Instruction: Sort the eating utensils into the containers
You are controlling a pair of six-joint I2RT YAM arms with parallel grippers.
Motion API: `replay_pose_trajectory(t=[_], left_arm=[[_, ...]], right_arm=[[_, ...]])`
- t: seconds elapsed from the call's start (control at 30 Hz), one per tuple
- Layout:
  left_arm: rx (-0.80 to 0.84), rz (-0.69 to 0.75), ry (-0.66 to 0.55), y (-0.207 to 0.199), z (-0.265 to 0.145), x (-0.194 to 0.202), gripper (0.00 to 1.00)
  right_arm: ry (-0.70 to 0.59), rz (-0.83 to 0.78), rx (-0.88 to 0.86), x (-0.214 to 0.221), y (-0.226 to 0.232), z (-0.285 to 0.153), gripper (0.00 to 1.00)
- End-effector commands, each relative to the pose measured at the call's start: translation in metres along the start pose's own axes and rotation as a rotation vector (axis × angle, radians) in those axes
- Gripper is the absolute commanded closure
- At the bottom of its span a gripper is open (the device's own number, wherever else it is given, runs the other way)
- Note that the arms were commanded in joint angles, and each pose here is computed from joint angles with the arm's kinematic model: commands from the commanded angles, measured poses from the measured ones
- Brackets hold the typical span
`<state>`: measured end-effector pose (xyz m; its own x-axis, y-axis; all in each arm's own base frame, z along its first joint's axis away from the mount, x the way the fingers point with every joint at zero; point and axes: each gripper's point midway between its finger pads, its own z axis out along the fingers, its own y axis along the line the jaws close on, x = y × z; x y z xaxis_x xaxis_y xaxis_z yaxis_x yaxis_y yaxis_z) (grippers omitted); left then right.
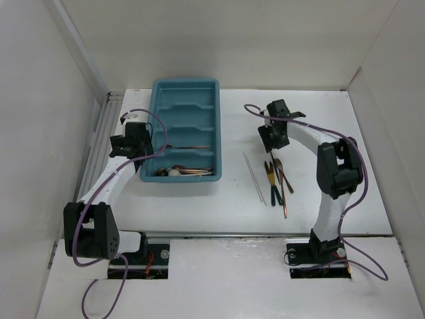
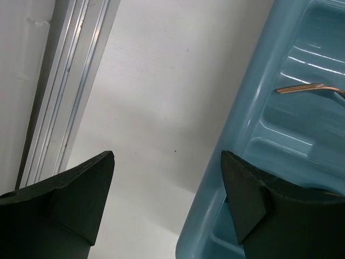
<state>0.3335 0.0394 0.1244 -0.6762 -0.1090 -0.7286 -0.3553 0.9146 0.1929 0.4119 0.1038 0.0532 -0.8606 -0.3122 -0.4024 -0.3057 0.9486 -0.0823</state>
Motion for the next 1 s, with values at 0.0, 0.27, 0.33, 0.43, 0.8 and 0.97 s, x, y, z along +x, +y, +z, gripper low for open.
replay_pose_trajectory(t=[0.0,0.27,0.33,0.43,0.8,0.97], left_arm=[[0.007,0.010,-0.001,0.000,0.000,0.001,0.22],[0.007,0.010,-0.001,0.000,0.000,0.001,0.22],[0.007,0.010,-0.001,0.000,0.000,0.001,0.22],[0.009,0.006,-0.009,-0.001,0.001,-0.001,0.22],[0.009,0.006,-0.009,-0.001,0.001,-0.001,0.22],[0.009,0.006,-0.009,-0.001,0.001,-0.001,0.22]], right_arm=[[-0.027,-0.003,-0.046,-0.008,0.008,0.010,0.45],[0.041,0.006,-0.006,0.009,0.003,0.029,0.66],[0.032,0.006,-0.005,0.006,0.003,0.029,0.67],[0.041,0.006,-0.006,0.006,0.003,0.030,0.72],[-0.213,-0.094,-0.027,-0.084,0.018,-0.027,1.00],[-0.657,-0.262,-0.171,-0.184,0.113,-0.126,1.00]])
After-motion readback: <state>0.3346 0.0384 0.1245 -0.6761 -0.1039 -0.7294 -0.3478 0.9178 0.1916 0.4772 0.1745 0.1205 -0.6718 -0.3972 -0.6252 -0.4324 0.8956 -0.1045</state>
